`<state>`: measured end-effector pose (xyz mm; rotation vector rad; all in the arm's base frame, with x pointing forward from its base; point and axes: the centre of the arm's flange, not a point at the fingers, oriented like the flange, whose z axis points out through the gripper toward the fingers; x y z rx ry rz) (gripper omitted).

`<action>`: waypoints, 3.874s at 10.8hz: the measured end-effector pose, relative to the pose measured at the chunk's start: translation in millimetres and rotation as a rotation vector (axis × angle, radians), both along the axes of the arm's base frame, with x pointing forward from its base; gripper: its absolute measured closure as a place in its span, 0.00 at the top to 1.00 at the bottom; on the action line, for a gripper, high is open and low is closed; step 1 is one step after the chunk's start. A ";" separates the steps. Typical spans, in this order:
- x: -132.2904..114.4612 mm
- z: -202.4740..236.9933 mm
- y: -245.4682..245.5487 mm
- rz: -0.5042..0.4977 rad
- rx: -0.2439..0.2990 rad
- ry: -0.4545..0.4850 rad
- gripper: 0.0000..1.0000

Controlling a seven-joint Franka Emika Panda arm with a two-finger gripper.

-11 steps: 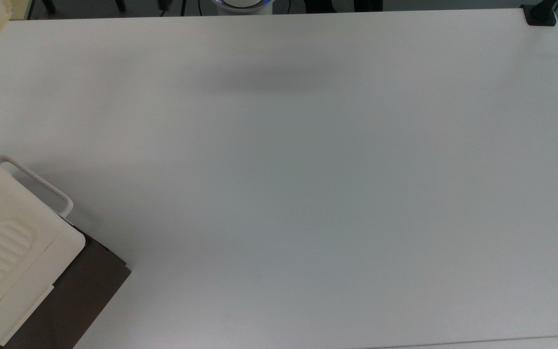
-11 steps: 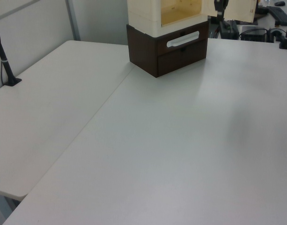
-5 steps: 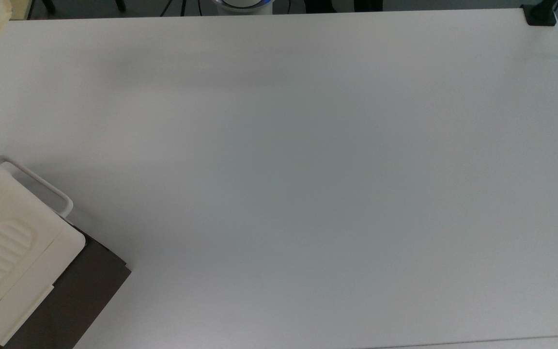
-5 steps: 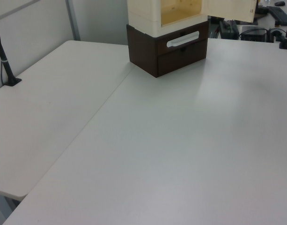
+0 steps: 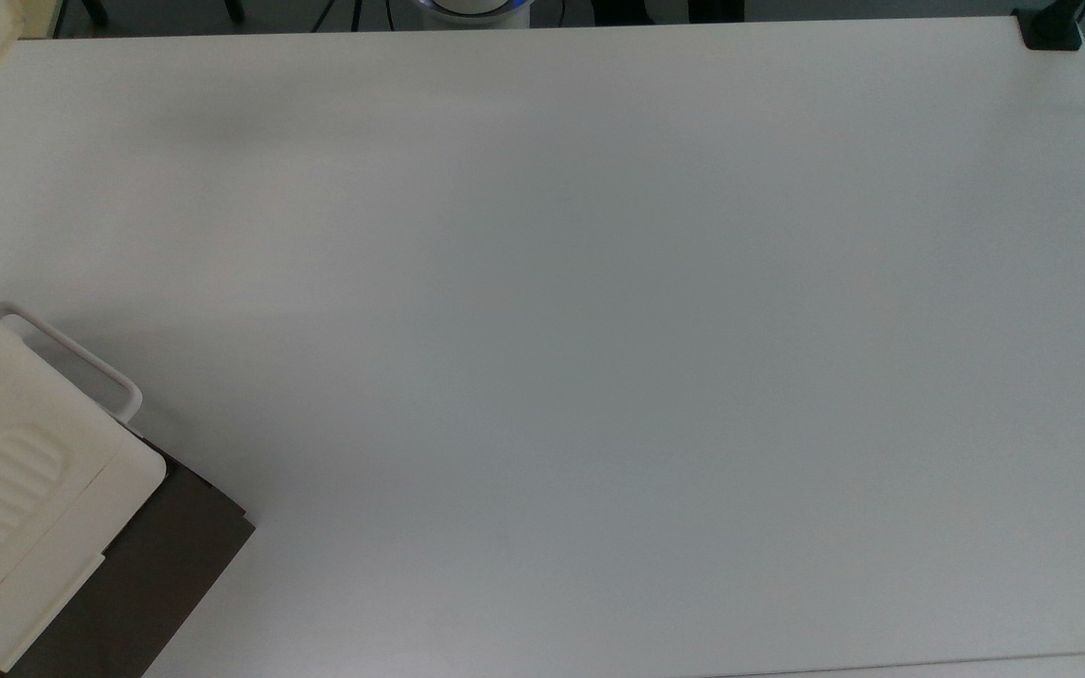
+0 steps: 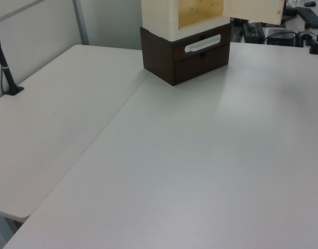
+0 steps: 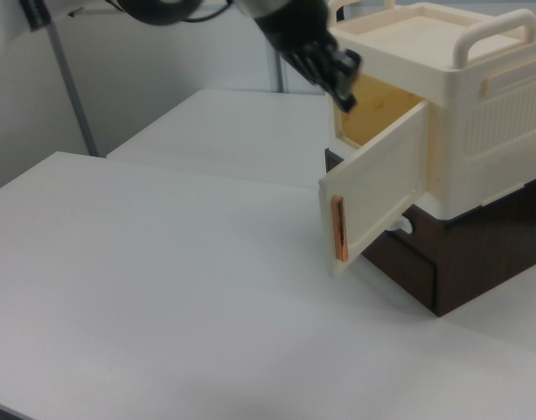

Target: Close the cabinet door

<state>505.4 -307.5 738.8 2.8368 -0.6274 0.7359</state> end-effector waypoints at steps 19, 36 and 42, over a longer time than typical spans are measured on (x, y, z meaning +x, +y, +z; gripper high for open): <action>90.0 -82.9 30.1 0.047 0.121 -0.082 0.01; 163.6 -116.4 65.8 0.073 -0.018 -0.375 0.01; 159.3 -135.0 130.0 0.254 0.023 -0.067 0.01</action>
